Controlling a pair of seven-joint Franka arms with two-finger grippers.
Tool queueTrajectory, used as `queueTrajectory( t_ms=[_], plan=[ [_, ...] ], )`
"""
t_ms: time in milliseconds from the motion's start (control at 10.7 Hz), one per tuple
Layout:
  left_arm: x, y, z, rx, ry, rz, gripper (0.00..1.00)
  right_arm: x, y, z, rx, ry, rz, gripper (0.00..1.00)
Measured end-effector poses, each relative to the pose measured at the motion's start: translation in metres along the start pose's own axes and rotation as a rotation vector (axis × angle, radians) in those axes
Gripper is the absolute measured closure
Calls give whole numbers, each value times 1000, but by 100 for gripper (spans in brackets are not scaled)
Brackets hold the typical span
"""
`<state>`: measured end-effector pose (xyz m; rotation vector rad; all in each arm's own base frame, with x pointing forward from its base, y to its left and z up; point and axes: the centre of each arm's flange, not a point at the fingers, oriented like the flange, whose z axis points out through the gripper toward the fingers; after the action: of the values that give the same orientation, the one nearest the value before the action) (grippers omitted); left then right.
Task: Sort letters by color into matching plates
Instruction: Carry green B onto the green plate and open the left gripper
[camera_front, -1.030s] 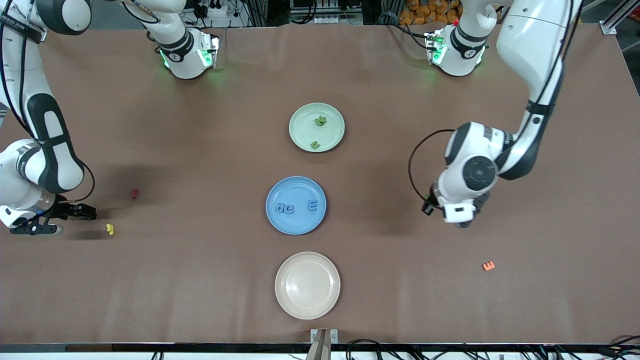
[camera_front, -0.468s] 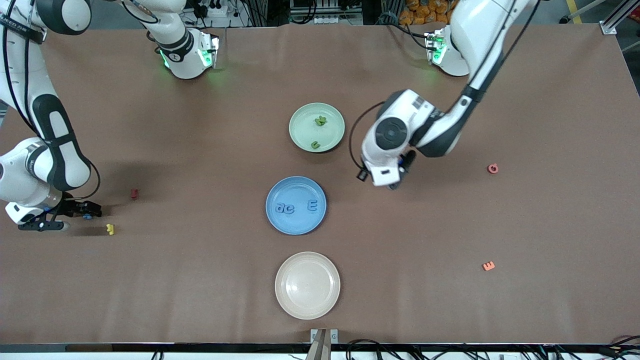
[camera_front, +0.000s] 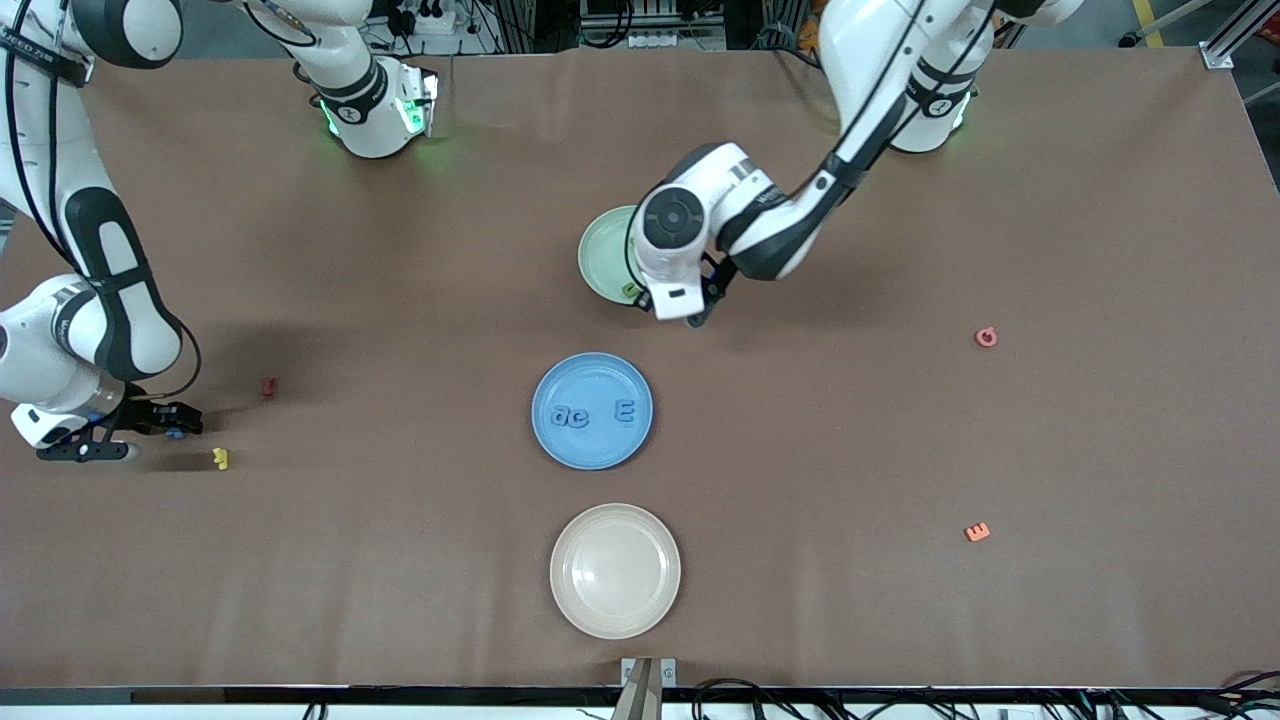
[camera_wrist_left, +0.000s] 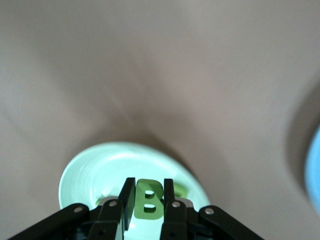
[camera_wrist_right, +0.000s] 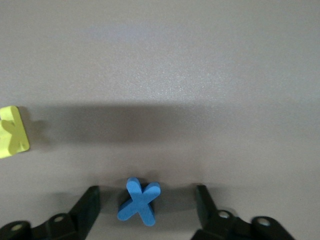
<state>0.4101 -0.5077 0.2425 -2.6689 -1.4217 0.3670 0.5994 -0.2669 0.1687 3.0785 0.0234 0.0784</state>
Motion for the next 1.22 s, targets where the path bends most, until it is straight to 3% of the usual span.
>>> queueTrajectory(
  t_ms=[94, 374, 562, 749, 842, 936, 1217],
  plan=[
    [-19, -6, 15, 21, 6, 15, 73, 1, 0, -3, 0, 4, -1, 26],
    [-43, -15, 47, 68, 16, 52, 70, 1, 1, -4, -1, 7, -2, 36],
    [-36, -10, 44, 61, 16, 52, 45, 2, -1, -6, 1, 10, -4, 53],
    [-32, -6, 39, 52, 14, 46, 19, 3, -3, -5, 4, 9, -8, 56],
    [-26, -2, 33, 38, 16, 49, 8, 3, -3, -6, 4, 12, -9, 62],
    [-10, 7, 16, 7, 20, 62, 0, 4, -3, -11, 3, 19, -10, 70],
    [89, 29, -67, -98, 75, 81, 0, 8, -13, -10, 15, 24, -25, 71]
  ],
)
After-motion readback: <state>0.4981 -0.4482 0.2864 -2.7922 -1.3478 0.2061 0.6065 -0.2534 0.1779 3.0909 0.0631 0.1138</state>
